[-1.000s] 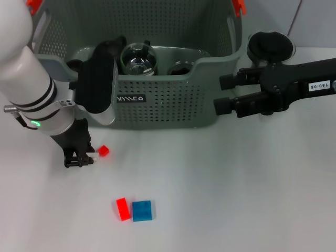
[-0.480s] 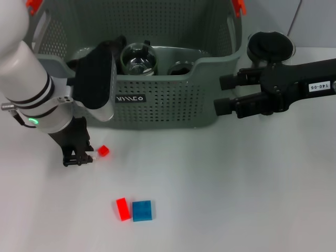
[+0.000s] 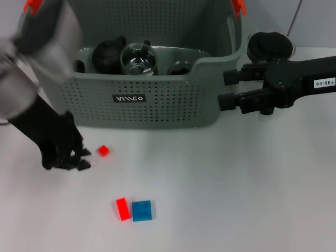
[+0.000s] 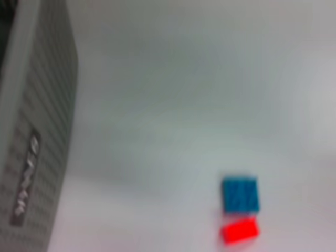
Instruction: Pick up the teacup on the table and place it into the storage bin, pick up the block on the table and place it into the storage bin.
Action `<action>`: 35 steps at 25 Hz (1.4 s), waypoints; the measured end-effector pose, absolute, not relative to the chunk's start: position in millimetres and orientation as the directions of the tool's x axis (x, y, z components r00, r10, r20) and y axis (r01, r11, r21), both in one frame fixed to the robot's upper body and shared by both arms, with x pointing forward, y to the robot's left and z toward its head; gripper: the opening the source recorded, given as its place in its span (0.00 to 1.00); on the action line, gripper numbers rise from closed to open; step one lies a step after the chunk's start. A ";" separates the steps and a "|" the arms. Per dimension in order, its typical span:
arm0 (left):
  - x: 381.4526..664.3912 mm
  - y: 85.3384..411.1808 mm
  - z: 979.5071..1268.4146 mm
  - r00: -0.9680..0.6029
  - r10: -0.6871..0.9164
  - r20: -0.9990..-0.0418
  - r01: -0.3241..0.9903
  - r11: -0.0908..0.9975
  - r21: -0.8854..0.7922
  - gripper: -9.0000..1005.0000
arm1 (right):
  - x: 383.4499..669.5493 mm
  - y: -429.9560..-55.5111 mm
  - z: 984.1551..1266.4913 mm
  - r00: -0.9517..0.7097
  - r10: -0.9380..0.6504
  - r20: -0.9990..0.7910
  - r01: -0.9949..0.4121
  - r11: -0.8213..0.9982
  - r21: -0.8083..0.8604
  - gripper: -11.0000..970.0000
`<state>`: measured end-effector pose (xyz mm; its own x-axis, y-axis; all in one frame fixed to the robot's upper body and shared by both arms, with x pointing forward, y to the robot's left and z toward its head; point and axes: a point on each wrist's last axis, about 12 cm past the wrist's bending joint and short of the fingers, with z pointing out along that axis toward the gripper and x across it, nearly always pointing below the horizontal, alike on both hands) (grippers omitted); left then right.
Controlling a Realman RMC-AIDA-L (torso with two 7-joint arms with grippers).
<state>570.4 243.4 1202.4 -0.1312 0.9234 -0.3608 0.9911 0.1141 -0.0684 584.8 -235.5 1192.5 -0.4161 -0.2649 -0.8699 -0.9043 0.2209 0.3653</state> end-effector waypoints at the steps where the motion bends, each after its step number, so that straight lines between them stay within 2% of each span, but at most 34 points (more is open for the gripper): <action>1: 568.6 247.5 1211.6 -0.146 0.905 -0.399 0.989 0.129 -0.071 0.16 | 584.7 -235.7 1192.6 -0.413 -0.266 -0.871 -0.906 0.220 0.362 0.95; 4: 566.4 253.3 1226.2 -0.171 0.861 -0.479 0.985 0.158 -0.067 0.16 | 584.5 -236.1 1192.8 -0.407 -0.269 -0.873 -0.909 0.216 0.357 0.95; 8: 569.9 250.6 1240.7 -0.141 0.791 -0.596 0.989 0.143 -0.046 0.16 | 584.8 -237.4 1194.2 -0.398 -0.273 -0.876 -0.913 0.211 0.349 0.96; 15: 603.7 235.1 1250.5 -0.122 0.700 -0.704 0.976 0.213 0.042 0.17 | 584.1 -237.4 1196.6 -0.379 -0.272 -0.884 -0.922 0.193 0.336 0.95; 20: 637.5 227.8 1247.5 -0.187 0.643 -0.743 0.938 0.342 0.060 0.17 | 581.4 -239.2 1193.7 -0.387 -0.272 -0.881 -0.920 0.185 0.346 0.95; 26: 674.9 238.5 1239.4 -0.339 0.535 -0.774 0.806 0.590 0.055 0.17 | 577.7 -241.4 1191.9 -0.394 -0.275 -0.877 -0.918 0.171 0.359 0.95; 29: 685.7 247.9 1236.2 -0.410 0.468 -0.783 0.714 0.699 0.043 0.17 | 576.4 -242.6 1191.3 -0.401 -0.281 -0.872 -0.915 0.167 0.367 0.95; 35: 689.3 256.0 1229.0 -0.490 0.432 -0.757 0.624 0.780 0.041 0.17 | 575.9 -244.2 1191.5 -0.405 -0.288 -0.868 -0.913 0.167 0.371 0.95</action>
<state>689.3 256.0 1229.0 -0.4905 0.4321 -0.7568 0.6241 0.7803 0.0410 575.9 -244.2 1191.5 -0.4054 -0.2879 -0.8676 -0.9133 0.1671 0.3713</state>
